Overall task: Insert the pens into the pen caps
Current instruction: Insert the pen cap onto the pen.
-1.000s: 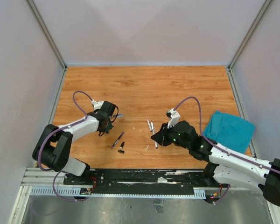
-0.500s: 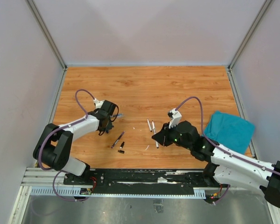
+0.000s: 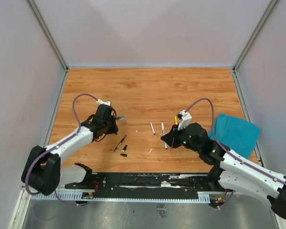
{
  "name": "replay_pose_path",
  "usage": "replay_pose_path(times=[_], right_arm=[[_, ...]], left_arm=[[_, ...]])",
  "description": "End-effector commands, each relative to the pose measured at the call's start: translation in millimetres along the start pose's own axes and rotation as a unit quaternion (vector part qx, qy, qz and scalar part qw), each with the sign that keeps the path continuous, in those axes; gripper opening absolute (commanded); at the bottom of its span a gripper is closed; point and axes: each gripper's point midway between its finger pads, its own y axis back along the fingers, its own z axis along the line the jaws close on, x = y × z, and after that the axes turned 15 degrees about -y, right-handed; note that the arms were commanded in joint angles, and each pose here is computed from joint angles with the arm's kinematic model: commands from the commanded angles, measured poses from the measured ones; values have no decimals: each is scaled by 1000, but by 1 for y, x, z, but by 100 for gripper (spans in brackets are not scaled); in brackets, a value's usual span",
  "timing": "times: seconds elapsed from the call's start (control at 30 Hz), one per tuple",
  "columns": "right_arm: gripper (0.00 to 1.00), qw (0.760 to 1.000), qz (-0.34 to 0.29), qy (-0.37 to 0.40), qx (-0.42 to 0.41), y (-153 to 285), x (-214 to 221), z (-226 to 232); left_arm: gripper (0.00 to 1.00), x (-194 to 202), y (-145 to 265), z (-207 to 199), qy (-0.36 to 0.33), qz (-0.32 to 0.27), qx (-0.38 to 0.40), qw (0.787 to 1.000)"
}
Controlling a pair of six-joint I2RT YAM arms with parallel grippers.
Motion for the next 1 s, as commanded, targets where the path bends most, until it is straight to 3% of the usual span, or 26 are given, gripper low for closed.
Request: replay_pose_path(times=[0.0,0.2,0.33,0.5,0.77,0.97], right_arm=[[1,1000,4,9,-8,10,-6,0],[1,1000,-13,-8,-13,20,-7,-10],[0,997,-52,-39,-33,30,-15,-15],[0,993,-105,-23,-55,46,-24,-17],[4,993,-67,-15,-93,50,-7,-7],[1,985,-54,-67,-151,40,5,6]], left_arm=[[1,-34,24,-29,-18,-89,89,992],[1,-56,48,-44,-15,-148,137,979],[0,-67,64,-56,4,-180,164,970],[1,-71,76,-75,14,-206,200,958],[0,-82,96,-120,7,-248,284,926],[1,-89,109,-153,-1,-269,343,900]])
